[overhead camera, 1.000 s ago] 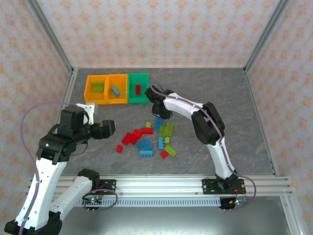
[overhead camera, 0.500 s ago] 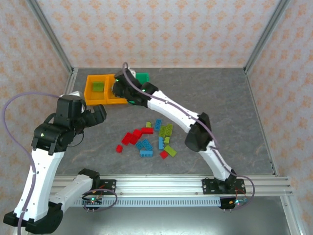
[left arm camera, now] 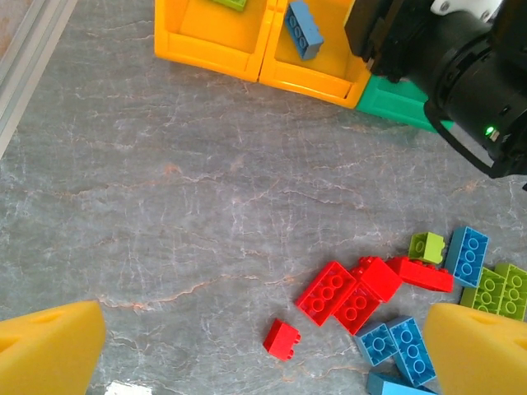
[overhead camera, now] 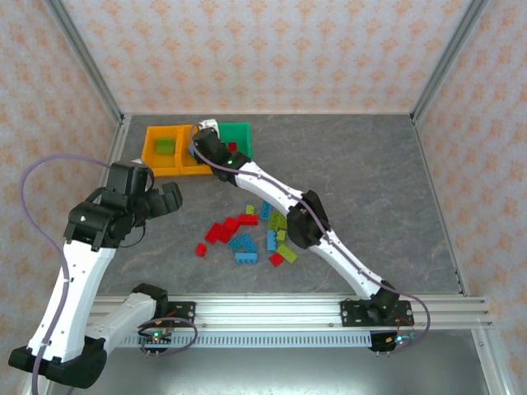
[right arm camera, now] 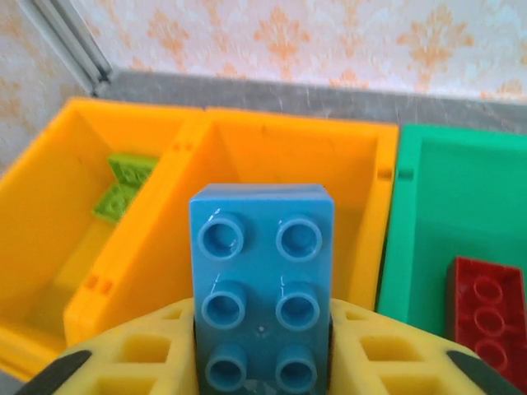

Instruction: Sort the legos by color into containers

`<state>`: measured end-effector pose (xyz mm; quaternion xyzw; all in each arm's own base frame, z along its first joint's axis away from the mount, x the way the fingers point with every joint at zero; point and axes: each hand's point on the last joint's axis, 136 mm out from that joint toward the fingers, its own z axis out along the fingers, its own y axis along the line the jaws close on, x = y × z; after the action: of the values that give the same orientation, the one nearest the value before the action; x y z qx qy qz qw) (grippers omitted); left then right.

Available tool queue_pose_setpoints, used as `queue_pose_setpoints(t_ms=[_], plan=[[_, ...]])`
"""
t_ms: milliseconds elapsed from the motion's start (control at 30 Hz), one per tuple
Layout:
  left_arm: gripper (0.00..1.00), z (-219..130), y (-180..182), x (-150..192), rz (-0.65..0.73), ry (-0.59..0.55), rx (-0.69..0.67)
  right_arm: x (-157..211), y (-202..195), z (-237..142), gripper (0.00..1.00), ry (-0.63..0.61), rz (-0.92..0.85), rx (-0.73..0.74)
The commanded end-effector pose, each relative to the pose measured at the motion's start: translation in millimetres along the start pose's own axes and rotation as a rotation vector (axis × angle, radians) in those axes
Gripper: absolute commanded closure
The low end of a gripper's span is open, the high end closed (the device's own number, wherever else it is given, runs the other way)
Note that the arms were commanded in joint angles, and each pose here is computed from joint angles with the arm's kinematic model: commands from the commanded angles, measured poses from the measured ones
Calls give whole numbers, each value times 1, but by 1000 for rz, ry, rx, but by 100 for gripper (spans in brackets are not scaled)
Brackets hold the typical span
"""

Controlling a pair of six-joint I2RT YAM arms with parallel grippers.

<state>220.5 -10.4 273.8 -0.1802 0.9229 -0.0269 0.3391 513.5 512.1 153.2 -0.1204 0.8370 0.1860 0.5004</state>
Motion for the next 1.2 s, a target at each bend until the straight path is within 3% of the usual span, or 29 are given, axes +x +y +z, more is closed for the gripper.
queue_pose_setpoints(t_ms=[0, 100, 267, 467, 667, 867, 1000, 1167], plan=[[0, 7, 1, 9, 1, 48, -20, -47, 5, -6, 51, -142, -1, -41], [1, 12, 0, 10, 5, 61, -27, -50, 5, -11, 38, -122, 13, -58], [0, 19, -3, 9, 11, 83, -32, -68, 14, -36, 34, -84, 46, -115], [1, 41, -27, 33, 70, 214, 82, -76, 2, -104, 26, 109, 92, -119], [6, 76, -37, 80, 77, 402, 106, -35, -32, -190, 25, 293, 201, -109], [13, 107, -13, 137, 140, 636, -70, 16, -88, -262, 24, 302, 283, -1], [19, 125, -11, 163, 182, 683, -100, 28, -108, -289, 23, 290, 317, 43], [29, 148, -29, 183, 151, 734, -21, 31, -117, -302, 23, 303, 317, 77]])
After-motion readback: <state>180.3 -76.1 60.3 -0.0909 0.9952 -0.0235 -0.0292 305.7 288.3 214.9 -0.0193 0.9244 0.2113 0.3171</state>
